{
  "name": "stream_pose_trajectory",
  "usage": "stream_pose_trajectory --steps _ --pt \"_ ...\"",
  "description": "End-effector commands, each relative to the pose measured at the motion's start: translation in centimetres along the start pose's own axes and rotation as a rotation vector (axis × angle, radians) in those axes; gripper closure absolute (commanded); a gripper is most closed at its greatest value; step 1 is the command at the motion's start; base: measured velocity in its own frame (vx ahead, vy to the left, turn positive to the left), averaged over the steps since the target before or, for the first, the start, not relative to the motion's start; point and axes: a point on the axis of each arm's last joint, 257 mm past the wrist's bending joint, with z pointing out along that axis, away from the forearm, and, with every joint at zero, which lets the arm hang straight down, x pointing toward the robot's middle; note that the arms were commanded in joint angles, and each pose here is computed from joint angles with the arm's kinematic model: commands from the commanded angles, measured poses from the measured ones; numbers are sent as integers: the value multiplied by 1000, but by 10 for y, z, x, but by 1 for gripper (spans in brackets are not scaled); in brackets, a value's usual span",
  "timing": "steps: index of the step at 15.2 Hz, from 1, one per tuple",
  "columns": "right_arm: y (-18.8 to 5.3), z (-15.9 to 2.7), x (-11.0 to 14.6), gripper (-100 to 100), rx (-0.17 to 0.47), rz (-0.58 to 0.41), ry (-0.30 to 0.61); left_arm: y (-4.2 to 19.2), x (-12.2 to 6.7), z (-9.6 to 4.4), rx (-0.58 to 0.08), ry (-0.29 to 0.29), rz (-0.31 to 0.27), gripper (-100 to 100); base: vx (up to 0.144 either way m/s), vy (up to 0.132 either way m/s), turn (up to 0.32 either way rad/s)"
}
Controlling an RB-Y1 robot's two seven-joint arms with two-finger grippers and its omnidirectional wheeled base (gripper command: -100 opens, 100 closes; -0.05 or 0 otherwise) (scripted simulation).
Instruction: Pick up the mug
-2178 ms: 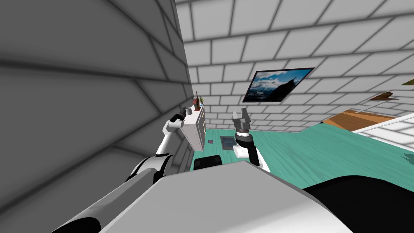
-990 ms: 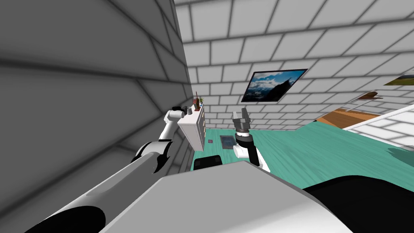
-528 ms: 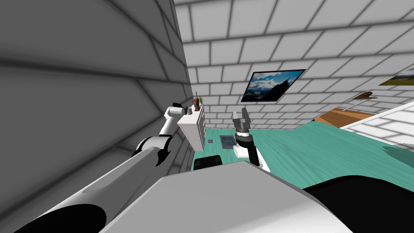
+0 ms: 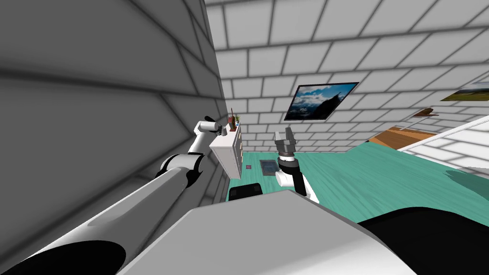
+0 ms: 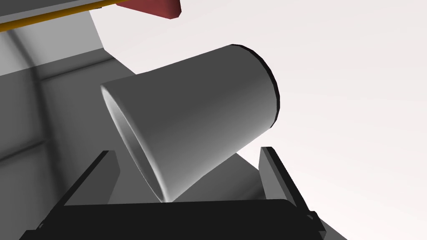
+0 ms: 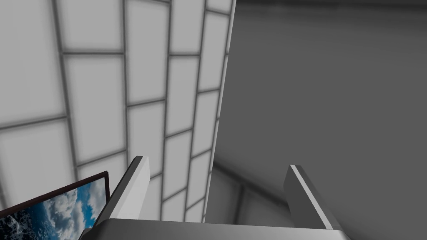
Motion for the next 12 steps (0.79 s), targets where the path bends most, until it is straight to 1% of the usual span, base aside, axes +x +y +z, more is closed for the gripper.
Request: stream_pose_trajectory --steps 1,3,4,6,7,8,10,11,12 --pt "0 0 0 0 0 0 0 0 3 -3 -51 8 -6 -100 24 23 -41" --pt "0 0 0 0 0 0 0 9 3 -4 -83 9 -5 -100 15 16 -10" --pt "0 0 0 0 0 0 0 3 6 -8 -110 19 -13 -100 23 15 -20" --pt "0 0 0 0 0 0 0 11 7 -10 -153 21 -13 -100 31 22 -26" --pt "0 0 0 0 0 0 0 13 7 -10 -161 21 -13 -100 16 13 -5" --pt "0 0 0 0 0 0 0 8 11 -16 -190 32 -19 -100 26 15 -24" --pt "0 0 0 0 0 0 0 18 12 -18 -237 33 -20 -100 34 23 -28" --pt "0 0 0 0 0 0 0 18 12 -18 -237 33 -20 -100 19 14 -2" --pt "0 0 0 0 0 0 0 14 16 -25 -272 45 -27 -100 32 21 -25"
